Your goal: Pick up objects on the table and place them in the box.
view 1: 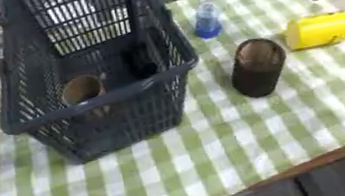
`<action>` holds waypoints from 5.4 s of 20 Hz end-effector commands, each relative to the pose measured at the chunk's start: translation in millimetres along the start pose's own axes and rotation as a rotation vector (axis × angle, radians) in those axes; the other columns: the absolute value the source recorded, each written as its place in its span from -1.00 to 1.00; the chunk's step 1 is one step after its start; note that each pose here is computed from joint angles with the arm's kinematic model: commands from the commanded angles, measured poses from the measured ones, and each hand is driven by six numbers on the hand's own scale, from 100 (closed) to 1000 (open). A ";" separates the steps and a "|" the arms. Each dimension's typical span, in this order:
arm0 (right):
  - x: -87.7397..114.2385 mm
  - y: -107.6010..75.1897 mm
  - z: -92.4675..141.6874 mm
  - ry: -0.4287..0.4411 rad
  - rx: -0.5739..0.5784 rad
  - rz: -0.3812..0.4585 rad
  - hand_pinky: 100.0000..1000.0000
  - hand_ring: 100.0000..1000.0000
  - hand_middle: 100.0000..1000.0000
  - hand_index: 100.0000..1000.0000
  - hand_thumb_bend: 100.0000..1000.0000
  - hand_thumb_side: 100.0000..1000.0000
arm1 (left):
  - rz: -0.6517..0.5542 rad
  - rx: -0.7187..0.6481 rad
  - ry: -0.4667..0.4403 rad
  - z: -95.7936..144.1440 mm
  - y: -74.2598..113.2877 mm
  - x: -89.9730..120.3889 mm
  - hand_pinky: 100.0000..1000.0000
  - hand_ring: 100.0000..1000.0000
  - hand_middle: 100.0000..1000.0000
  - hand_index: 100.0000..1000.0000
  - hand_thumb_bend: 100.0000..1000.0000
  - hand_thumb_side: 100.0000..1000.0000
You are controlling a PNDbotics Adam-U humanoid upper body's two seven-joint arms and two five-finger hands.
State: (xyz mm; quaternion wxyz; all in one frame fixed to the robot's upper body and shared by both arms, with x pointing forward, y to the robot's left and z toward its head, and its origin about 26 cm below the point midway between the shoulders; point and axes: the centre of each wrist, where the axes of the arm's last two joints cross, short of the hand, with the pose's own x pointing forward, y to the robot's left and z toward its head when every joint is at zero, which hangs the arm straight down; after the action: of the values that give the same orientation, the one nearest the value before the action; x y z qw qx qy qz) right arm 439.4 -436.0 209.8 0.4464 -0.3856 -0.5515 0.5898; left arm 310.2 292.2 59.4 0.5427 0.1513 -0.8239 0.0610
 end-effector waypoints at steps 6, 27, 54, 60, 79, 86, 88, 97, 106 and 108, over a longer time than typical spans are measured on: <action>-49.0 12.5 30.6 0.151 0.080 0.059 1.00 0.96 0.98 1.00 -0.36 0.35 | -0.018 -0.008 -0.026 -4.5 5.4 5.2 -0.41 0.58 0.40 0.46 -0.31 0.78; -66.7 77.4 41.1 0.185 0.231 0.186 1.00 1.00 1.00 1.00 -0.23 0.75 | -0.017 -0.013 -0.025 -4.5 5.4 5.2 -0.41 0.57 0.40 0.46 -0.31 0.78; -35.8 87.5 3.2 0.042 0.357 0.194 -0.33 -0.07 0.34 0.60 -0.35 -0.47 | -0.013 -0.020 -0.024 -4.0 4.8 4.9 -0.41 0.57 0.40 0.46 -0.31 0.78; -33.9 84.1 1.4 0.022 0.306 0.182 -0.78 -0.36 -0.24 0.14 -0.53 -0.66 | -0.013 -0.019 -0.022 -3.7 5.0 4.6 -0.41 0.57 0.40 0.46 -0.31 0.78; 1.0 -23.9 -23.6 -0.102 -0.184 0.202 -0.94 -0.45 -0.48 0.07 -0.60 -0.89 | -0.014 -0.024 -0.015 -2.0 5.3 2.9 -0.40 0.57 0.39 0.46 -0.32 0.79; 56.2 -64.8 -57.3 -0.253 -0.264 0.247 -0.92 -0.43 -0.49 0.08 -0.57 -0.94 | -0.012 -0.031 -0.011 -1.2 4.3 2.2 -0.40 0.57 0.39 0.46 -0.32 0.78; 79.1 -75.9 -69.4 -0.313 -0.281 0.267 -0.91 -0.42 -0.49 0.09 -0.54 -0.96 | -0.012 -0.034 -0.009 -0.8 3.8 1.8 -0.40 0.57 0.39 0.46 -0.32 0.78; 170.3 -111.6 -97.8 -0.530 -0.396 0.340 -0.84 -0.65 -0.52 0.15 -0.42 -1.00 | -0.008 -0.045 0.000 1.1 1.9 -0.1 -0.40 0.57 0.40 0.46 -0.33 0.78; 268.8 -120.5 -119.9 -0.880 -0.403 0.460 -0.74 -0.47 -0.35 0.20 -0.32 -0.92 | -0.006 -0.066 0.008 3.0 -0.6 -1.5 -0.41 0.57 0.40 0.46 -0.33 0.78; 283.1 -117.6 -123.2 -0.948 -0.392 0.477 -0.71 -0.42 -0.32 0.21 -0.31 -0.87 | -0.004 -0.069 0.009 3.3 -1.2 -1.7 -0.41 0.57 0.40 0.46 -0.33 0.78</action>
State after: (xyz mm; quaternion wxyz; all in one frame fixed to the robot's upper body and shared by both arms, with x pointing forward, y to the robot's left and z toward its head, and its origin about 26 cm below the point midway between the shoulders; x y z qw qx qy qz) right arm 486.1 -139.5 310.8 -0.0442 -0.2722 -0.6884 0.6709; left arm 307.0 289.2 50.2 0.5596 0.1355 -0.8168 0.0373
